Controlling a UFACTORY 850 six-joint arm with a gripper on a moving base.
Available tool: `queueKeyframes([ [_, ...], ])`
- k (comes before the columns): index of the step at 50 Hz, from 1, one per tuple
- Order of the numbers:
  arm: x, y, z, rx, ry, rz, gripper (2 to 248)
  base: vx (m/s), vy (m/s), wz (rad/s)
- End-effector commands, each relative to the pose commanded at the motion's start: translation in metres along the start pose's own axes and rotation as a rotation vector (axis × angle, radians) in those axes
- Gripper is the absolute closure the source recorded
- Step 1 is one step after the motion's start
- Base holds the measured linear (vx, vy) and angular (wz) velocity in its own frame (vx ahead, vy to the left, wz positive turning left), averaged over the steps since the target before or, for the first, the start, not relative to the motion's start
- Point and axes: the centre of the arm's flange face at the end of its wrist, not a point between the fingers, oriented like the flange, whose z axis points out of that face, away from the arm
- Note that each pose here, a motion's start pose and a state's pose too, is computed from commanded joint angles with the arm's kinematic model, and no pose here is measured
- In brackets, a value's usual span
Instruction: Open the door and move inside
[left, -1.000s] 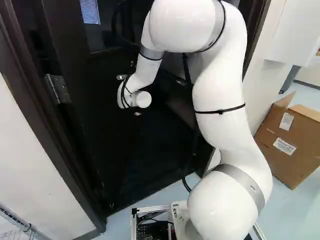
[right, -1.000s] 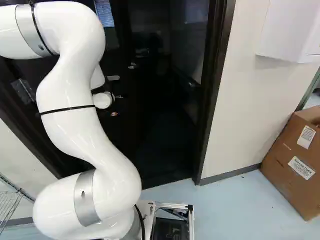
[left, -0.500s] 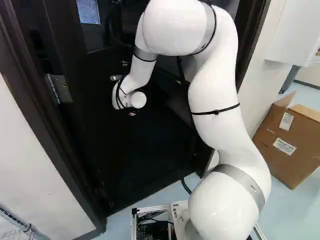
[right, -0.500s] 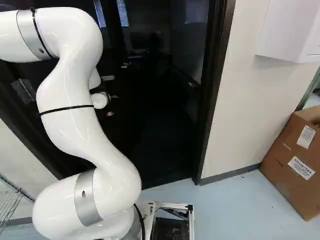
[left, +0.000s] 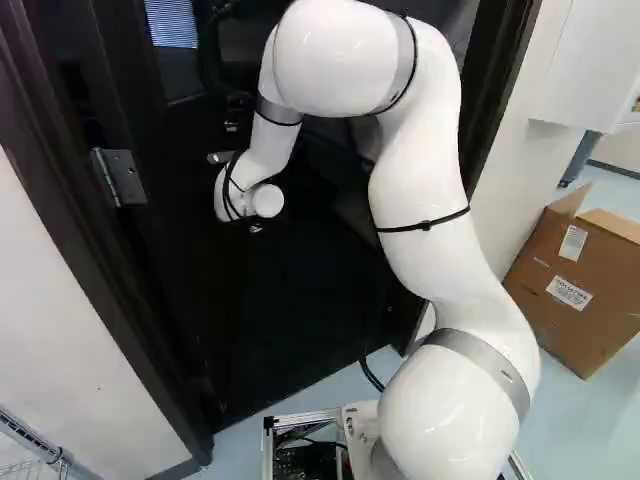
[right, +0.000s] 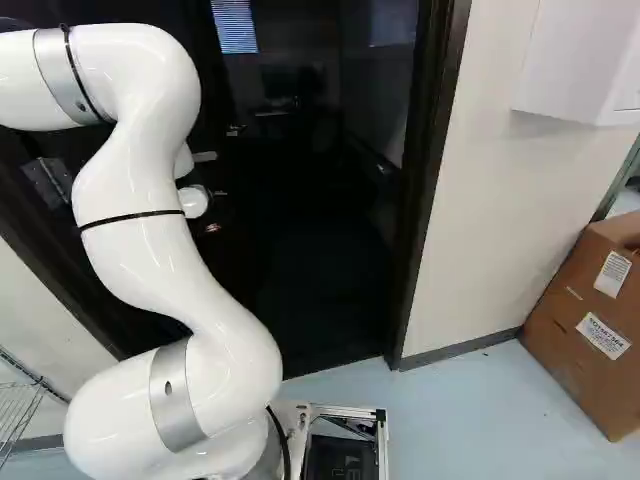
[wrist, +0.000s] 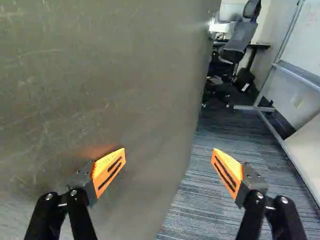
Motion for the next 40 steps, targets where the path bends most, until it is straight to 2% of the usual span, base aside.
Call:
queueKeyframes([
  [40, 0.000, -0.033, 0.004, 0.116, 0.005, -0.087, 3, 0.000, 0.000, 0.000],
])
